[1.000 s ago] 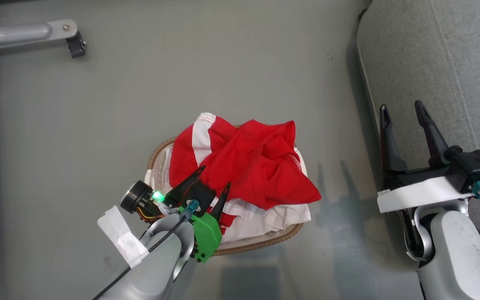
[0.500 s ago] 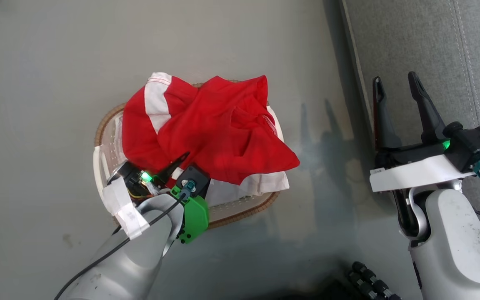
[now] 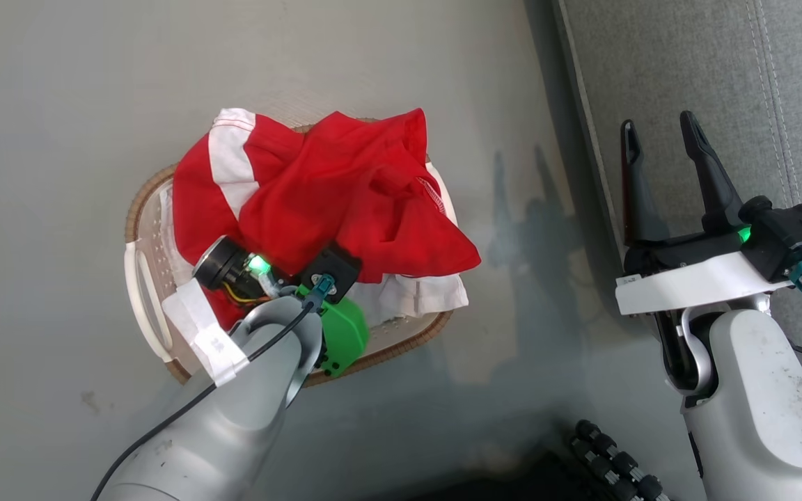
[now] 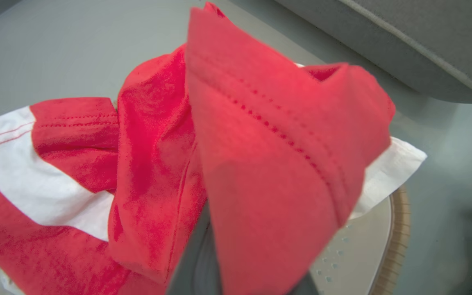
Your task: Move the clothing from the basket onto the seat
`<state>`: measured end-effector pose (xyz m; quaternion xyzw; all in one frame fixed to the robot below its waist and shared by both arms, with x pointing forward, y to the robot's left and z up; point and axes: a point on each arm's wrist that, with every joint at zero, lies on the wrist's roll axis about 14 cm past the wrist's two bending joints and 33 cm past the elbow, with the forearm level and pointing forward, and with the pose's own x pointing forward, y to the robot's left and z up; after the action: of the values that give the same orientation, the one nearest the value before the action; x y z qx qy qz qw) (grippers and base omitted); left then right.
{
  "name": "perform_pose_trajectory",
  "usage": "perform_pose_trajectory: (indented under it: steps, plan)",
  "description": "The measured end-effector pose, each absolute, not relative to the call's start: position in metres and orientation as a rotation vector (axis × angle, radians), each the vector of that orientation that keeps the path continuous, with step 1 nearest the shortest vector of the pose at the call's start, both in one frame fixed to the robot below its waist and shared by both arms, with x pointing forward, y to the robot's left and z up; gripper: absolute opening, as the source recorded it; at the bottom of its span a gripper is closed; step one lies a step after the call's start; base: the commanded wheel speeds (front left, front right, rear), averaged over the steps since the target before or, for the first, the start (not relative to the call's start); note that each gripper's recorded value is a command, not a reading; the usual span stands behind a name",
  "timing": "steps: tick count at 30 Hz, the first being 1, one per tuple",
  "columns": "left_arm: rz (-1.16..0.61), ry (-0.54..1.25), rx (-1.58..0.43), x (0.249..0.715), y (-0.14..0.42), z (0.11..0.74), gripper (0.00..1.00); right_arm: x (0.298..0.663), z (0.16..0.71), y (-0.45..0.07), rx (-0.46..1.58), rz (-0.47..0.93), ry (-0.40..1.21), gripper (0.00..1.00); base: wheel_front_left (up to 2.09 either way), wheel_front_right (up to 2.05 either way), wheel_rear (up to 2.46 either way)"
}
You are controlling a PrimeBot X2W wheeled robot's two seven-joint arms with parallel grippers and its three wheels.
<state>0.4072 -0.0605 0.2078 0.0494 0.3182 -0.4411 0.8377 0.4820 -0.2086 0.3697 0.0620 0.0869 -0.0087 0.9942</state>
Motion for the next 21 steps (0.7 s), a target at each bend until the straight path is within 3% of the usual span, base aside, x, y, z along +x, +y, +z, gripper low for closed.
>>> perform_pose_trajectory:
  steps: [10, 21]
  plan:
    - [-0.863, 0.519, 0.021, 0.434, -0.061, 0.267, 0.0, 0.476, 0.388, -0.207, 0.109, -0.015, 0.147, 1.0, 0.0, 0.0, 0.0]
    - [-0.837, 0.3, 0.038, 0.447, -0.054, 0.365, 0.0, 0.434, 0.413, -0.201, 0.102, -0.009, 0.142, 1.0, 0.0, 0.0, 0.0]
